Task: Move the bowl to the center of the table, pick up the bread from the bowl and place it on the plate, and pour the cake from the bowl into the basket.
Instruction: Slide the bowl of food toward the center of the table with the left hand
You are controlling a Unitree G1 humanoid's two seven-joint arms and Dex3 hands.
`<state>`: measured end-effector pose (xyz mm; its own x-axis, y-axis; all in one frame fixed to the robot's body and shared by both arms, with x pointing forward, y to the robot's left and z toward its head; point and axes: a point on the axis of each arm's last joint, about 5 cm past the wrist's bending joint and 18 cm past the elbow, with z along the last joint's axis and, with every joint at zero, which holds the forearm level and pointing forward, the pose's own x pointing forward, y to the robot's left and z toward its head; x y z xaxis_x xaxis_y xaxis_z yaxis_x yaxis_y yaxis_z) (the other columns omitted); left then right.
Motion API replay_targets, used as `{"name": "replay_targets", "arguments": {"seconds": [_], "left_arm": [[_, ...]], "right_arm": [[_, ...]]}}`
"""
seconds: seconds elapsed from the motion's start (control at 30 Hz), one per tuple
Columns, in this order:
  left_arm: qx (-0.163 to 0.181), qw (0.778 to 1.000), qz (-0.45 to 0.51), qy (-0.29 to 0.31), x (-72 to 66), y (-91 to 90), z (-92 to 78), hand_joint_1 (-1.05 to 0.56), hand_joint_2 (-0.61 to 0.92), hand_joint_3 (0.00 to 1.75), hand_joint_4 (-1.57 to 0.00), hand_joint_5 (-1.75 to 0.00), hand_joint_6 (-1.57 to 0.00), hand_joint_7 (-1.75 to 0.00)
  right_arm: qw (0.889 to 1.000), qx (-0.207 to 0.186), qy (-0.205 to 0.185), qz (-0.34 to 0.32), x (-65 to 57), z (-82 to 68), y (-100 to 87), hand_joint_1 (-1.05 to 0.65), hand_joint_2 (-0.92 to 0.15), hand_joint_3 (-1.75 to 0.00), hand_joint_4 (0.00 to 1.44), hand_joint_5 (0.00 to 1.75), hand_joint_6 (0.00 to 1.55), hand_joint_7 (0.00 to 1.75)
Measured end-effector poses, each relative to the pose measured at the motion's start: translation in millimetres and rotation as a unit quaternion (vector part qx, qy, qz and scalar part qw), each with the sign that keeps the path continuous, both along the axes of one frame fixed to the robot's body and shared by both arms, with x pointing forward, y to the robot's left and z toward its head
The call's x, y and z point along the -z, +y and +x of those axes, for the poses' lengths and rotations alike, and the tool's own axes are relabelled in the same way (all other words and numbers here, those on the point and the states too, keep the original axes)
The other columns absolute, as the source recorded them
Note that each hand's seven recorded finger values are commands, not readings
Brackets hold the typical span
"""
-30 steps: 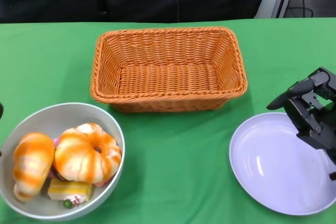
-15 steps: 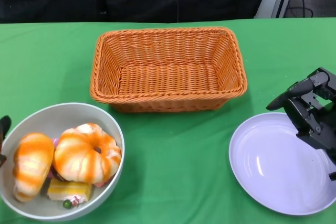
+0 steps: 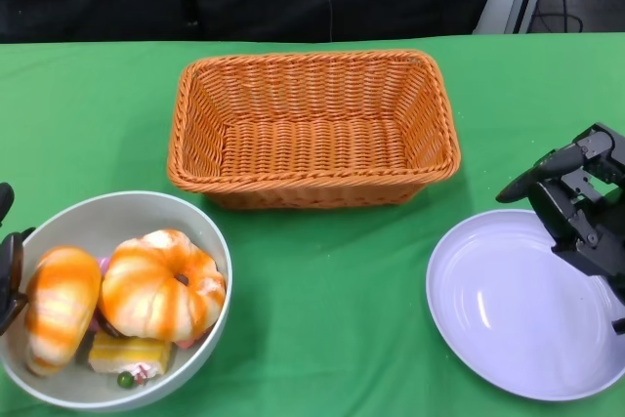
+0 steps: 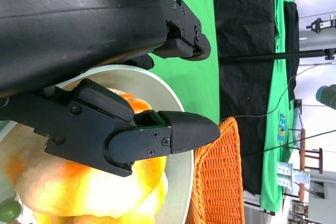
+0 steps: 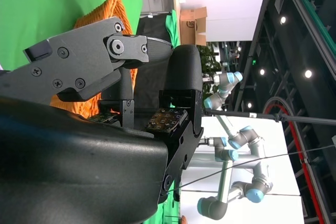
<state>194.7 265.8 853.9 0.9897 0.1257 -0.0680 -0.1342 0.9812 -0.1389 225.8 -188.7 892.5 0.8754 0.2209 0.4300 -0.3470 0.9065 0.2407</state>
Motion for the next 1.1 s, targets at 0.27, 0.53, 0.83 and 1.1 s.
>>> {"name": "replay_targets", "arguments": {"seconds": [0.27,0.53,0.83,1.1], "left_arm": [[0.008,1.0,-0.005,0.008,0.6,-1.3,0.5,-0.78,0.92,0.61,-0.39,0.0,-0.33,0.0],[0.026,0.999,-0.02,0.02,-1.4,-8.0,-2.5,-0.77,0.92,0.62,-0.28,0.0,-0.25,0.0],[0.017,0.999,-0.033,0.023,-0.5,-17.5,-1.6,-0.74,0.92,0.65,-0.27,-0.02,-0.21,-0.01],[-0.018,0.999,-0.04,0.024,1.2,-36.9,-3.6,-0.76,0.92,0.64,-0.26,-0.01,-0.22,-0.01]], "right_arm": [[1.0,-0.003,-0.001,-0.001,0.0,0.0,0.0,-0.25,-0.77,-0.46,0.73,1.4,0.74,1.04],[1.0,-0.006,-0.002,-0.001,0.0,0.0,0.2,-0.24,-0.77,-0.46,0.73,1.4,0.75,1.03],[1.0,-0.003,0.001,-0.002,-0.1,0.3,1.6,-0.25,-0.76,-0.48,0.72,1.42,0.73,1.05],[1.0,-0.008,-0.002,-0.005,-0.2,0.4,2.5,-0.25,-0.75,-0.5,0.71,1.43,0.72,1.07]]}}
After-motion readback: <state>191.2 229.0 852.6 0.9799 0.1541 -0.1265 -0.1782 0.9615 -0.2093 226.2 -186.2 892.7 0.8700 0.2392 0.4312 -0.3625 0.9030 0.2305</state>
